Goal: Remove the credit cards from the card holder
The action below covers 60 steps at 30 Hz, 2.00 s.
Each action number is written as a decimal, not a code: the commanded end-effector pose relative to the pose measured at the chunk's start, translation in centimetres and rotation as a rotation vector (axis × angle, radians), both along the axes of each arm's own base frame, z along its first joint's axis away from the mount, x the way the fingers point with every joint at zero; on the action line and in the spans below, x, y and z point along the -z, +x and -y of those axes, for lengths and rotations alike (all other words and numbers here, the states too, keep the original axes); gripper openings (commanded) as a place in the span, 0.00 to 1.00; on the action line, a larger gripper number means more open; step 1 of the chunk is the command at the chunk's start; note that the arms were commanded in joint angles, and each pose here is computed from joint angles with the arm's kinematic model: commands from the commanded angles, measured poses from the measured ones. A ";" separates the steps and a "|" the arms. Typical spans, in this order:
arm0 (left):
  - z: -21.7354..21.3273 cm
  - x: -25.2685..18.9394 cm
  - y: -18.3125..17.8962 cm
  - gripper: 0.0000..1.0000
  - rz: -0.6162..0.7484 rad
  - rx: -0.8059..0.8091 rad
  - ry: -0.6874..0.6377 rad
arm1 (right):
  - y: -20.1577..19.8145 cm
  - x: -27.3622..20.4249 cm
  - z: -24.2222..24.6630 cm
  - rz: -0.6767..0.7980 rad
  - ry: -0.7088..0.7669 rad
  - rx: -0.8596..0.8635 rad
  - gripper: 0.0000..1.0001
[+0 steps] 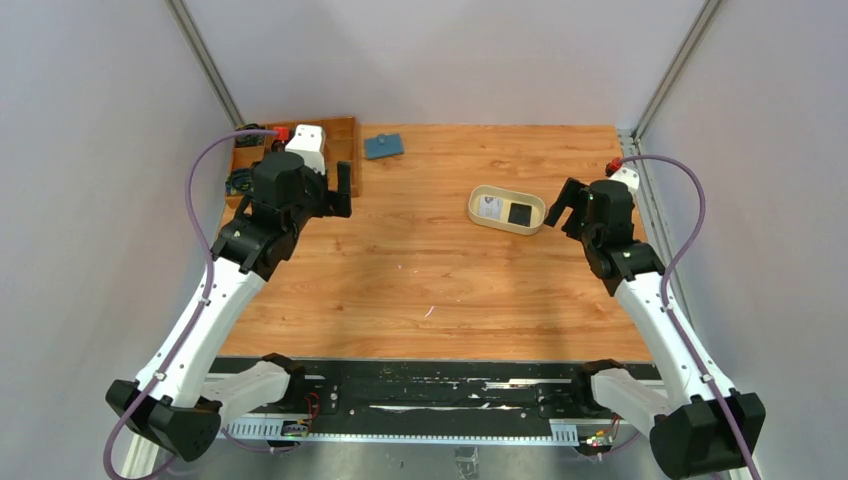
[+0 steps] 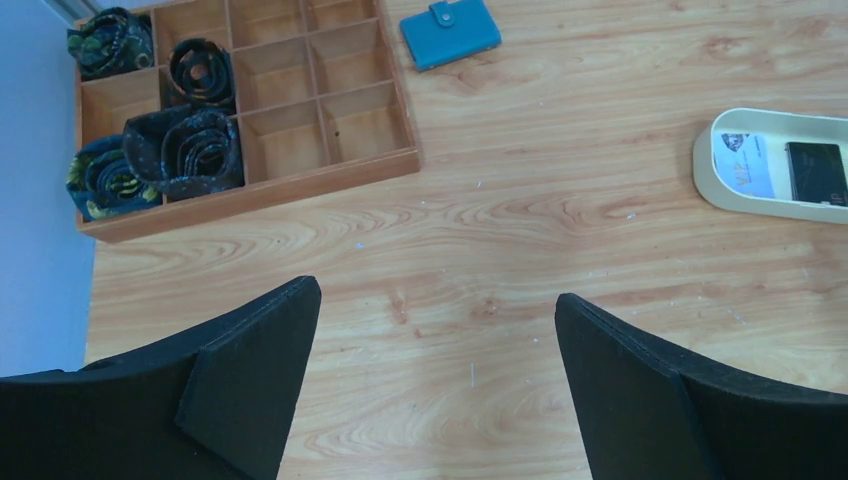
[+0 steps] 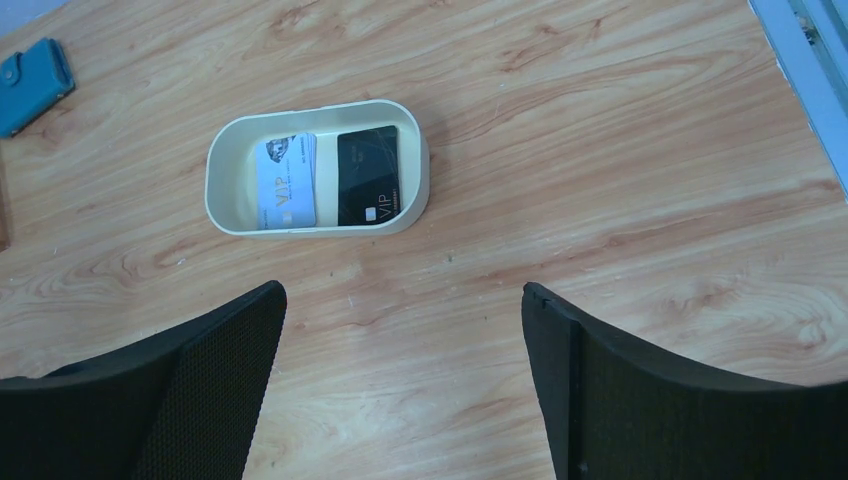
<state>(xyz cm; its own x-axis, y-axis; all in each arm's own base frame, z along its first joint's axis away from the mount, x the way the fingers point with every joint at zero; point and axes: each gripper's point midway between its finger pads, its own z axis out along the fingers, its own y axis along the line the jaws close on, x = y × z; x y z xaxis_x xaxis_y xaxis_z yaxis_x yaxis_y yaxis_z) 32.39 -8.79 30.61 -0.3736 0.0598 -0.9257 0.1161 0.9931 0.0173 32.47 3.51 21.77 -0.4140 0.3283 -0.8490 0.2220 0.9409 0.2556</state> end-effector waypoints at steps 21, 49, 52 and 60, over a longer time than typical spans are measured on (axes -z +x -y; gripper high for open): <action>5.7 -4.0 10.3 1.00 -0.036 0.083 -0.011 | -0.3 -1.9 -3.0 0.091 -0.054 -0.248 0.92; 8.2 17.3 39.1 1.00 0.111 -0.091 -0.216 | -1.7 -2.1 -3.1 0.161 -0.049 -0.269 0.95; 7.7 18.0 40.2 1.00 0.168 -0.117 -0.197 | -1.5 -0.8 -4.8 0.095 0.003 -0.348 0.87; 3.3 19.5 42.1 1.00 0.184 -0.166 -0.308 | -1.2 0.7 -6.8 0.094 0.124 -0.385 0.84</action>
